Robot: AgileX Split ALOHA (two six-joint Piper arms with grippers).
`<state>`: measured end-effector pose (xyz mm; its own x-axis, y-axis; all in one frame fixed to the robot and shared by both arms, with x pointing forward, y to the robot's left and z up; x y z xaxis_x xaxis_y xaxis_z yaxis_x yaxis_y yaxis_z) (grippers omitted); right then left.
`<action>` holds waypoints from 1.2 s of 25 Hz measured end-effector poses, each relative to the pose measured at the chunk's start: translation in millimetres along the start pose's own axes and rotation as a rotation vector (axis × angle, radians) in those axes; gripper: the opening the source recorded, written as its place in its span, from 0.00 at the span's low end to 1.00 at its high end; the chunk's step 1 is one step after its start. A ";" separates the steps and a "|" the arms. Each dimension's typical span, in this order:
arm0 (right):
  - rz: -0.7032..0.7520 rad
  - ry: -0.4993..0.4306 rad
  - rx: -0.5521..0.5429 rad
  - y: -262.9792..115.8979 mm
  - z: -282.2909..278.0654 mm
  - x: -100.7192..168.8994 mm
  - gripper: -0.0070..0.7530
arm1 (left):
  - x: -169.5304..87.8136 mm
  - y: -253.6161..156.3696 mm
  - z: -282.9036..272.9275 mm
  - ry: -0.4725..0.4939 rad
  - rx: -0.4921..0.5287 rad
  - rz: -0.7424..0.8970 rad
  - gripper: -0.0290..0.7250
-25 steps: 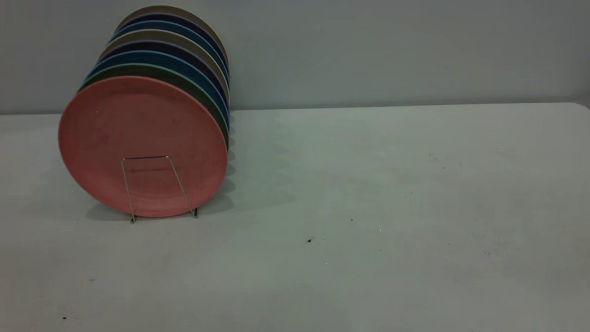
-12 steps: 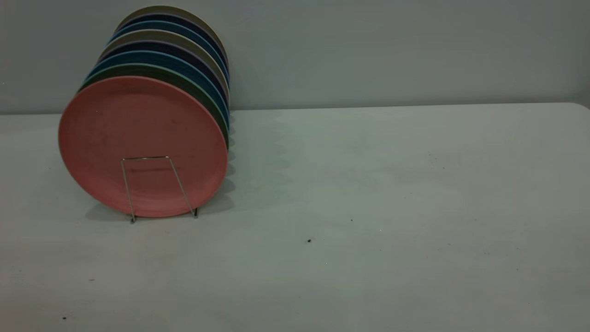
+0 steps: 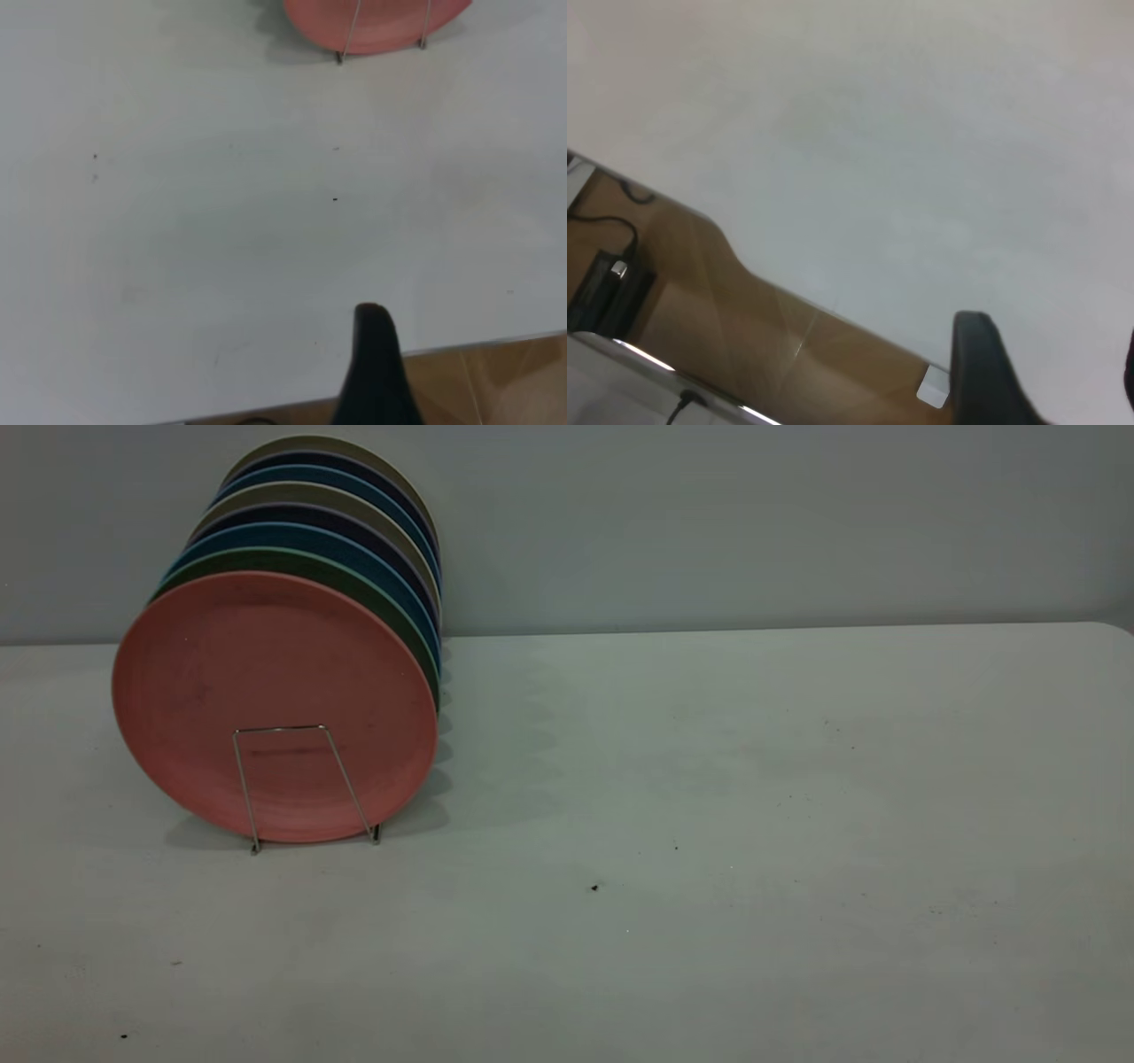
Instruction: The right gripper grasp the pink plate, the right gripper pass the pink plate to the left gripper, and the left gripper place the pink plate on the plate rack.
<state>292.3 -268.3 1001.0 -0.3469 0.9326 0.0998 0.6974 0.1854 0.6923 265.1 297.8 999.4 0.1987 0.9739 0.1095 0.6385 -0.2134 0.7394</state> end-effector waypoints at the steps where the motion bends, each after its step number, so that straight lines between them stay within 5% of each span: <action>1: 0.000 0.000 0.000 0.0 0.0 0.0 0.53 | 0.0 0.0 0.0 0.000 0.000 0.000 0.82; 19: 0.017 -0.012 -0.016 -0.2 -1.6 -0.9 0.53 | -0.2 0.2 0.0 -0.002 -0.001 -0.001 0.82; 25: 0.189 -0.174 -0.122 -1.4 -10.6 -11.5 0.53 | -0.4 -0.3 -1.0 -0.001 -0.012 -0.001 0.82; 30: 0.187 -0.190 -0.246 -7.2 -23.4 -7.6 0.53 | -0.7 -2.0 -4.1 0.004 -0.045 0.000 0.82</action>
<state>275.3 -284.0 1012.0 -0.0888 0.9885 0.1221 0.5580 -0.0521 0.8282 260.7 297.8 1000.5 0.1951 0.9744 0.1121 0.6045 -0.2094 0.7686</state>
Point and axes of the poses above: a point on each arm's last joint axis where the gripper is mounted, z pointing out along that axis toward the gripper, x along the wrist's bending axis when the last joint is at zero, y = z × x, the point moved 5 cm from there along z, pointing out along that axis toward the gripper, and after that the axes turned 9 degrees about z, right-handed, at the moved point
